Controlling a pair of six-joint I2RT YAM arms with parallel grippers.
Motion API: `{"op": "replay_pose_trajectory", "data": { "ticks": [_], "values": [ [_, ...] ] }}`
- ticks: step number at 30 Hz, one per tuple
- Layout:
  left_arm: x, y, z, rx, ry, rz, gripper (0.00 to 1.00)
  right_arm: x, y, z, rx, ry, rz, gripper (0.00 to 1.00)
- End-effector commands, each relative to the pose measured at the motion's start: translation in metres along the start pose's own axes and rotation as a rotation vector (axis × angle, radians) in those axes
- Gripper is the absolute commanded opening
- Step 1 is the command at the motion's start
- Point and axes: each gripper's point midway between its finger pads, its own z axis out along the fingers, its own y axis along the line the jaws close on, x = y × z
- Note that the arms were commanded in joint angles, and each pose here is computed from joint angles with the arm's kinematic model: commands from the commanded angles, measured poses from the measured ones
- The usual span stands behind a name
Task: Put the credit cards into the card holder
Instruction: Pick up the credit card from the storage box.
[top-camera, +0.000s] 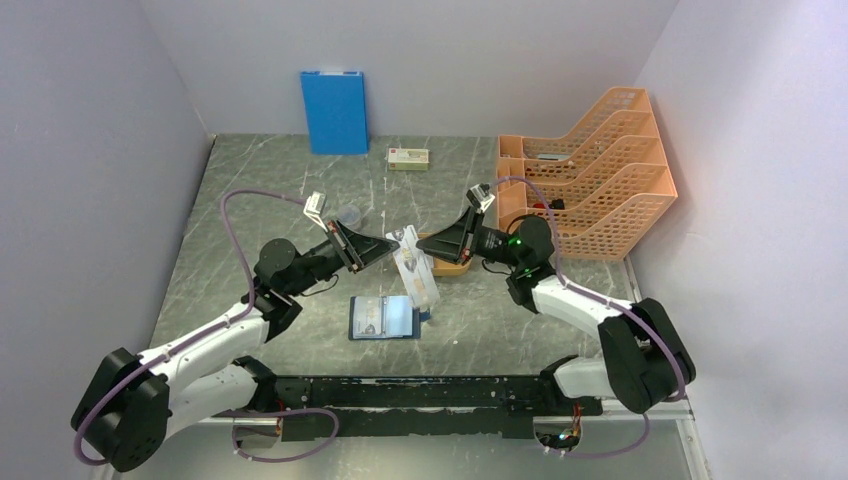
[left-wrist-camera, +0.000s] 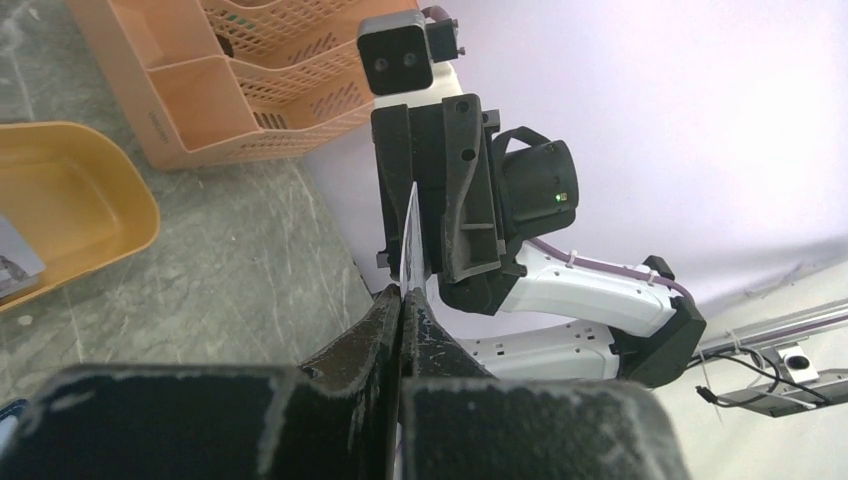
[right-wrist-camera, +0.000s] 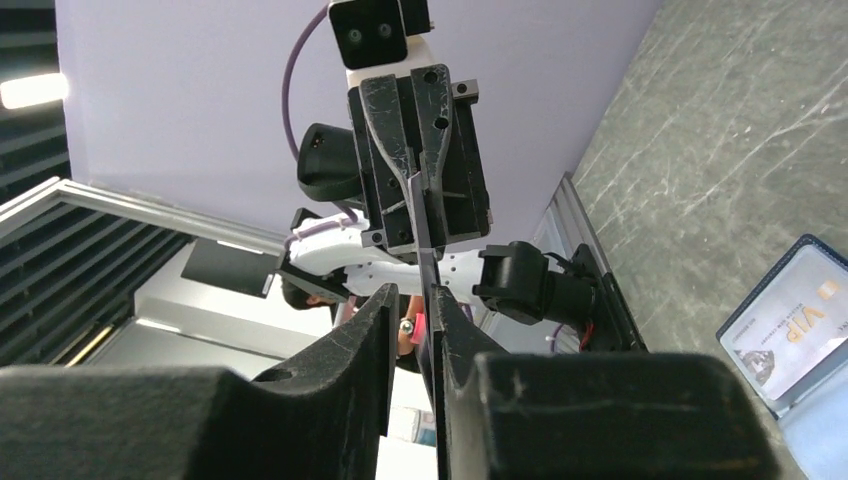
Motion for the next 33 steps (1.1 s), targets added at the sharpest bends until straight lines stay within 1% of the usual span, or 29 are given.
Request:
{"op": "replay_pose_trajectory", "data": {
  "ticks": [1, 3, 6, 8, 11, 14, 16, 20, 23, 26, 28, 31, 33],
  "values": [
    [-0.008, 0.009, -0.001, -0.010, -0.031, -0.015, 0.05, -0.002, 0.004, 0.001, -0.035, 0.003, -0.014, 0.22],
    [-0.008, 0.012, 0.000, -0.018, -0.029, -0.023, 0.05, -0.002, 0.000, 0.002, -0.031, 0.006, -0.005, 0.20],
    [-0.009, 0.018, 0.001, -0.034, -0.028, -0.028, 0.05, -0.003, -0.009, 0.003, -0.017, 0.000, 0.019, 0.13],
    [-0.012, 0.026, 0.001, -0.064, -0.039, -0.013, 0.05, -0.006, -0.017, 0.003, 0.002, -0.011, 0.024, 0.13],
    [-0.017, 0.042, 0.002, -0.129, -0.046, 0.012, 0.05, -0.011, -0.030, 0.001, 0.048, -0.025, 0.015, 0.24],
    [-0.015, 0.045, 0.004, -0.129, -0.021, 0.024, 0.05, -0.013, -0.037, 0.002, 0.082, -0.007, -0.026, 0.35],
    [-0.012, 0.045, 0.005, -0.115, -0.008, 0.021, 0.05, -0.012, -0.036, 0.004, 0.078, 0.018, -0.045, 0.40],
    [-0.008, 0.038, 0.006, -0.068, 0.011, 0.000, 0.05, -0.015, -0.046, 0.007, 0.121, 0.032, -0.073, 0.45],
    [-0.006, 0.032, 0.005, -0.039, 0.027, -0.005, 0.05, -0.012, -0.053, 0.005, 0.149, 0.047, -0.086, 0.47],
    [-0.001, 0.023, 0.003, -0.004, 0.056, -0.008, 0.05, -0.008, -0.052, 0.003, 0.153, 0.071, -0.107, 0.46],
    [0.002, 0.018, 0.001, 0.021, 0.074, -0.014, 0.05, -0.004, -0.048, 0.001, 0.140, 0.081, -0.120, 0.44],
    [0.005, 0.014, -0.002, 0.038, 0.087, -0.019, 0.05, 0.001, -0.041, -0.002, 0.117, 0.094, -0.134, 0.36],
    [0.006, 0.014, -0.003, 0.035, 0.090, -0.020, 0.05, 0.004, -0.035, -0.003, 0.094, 0.103, -0.144, 0.27]
  ]
}}
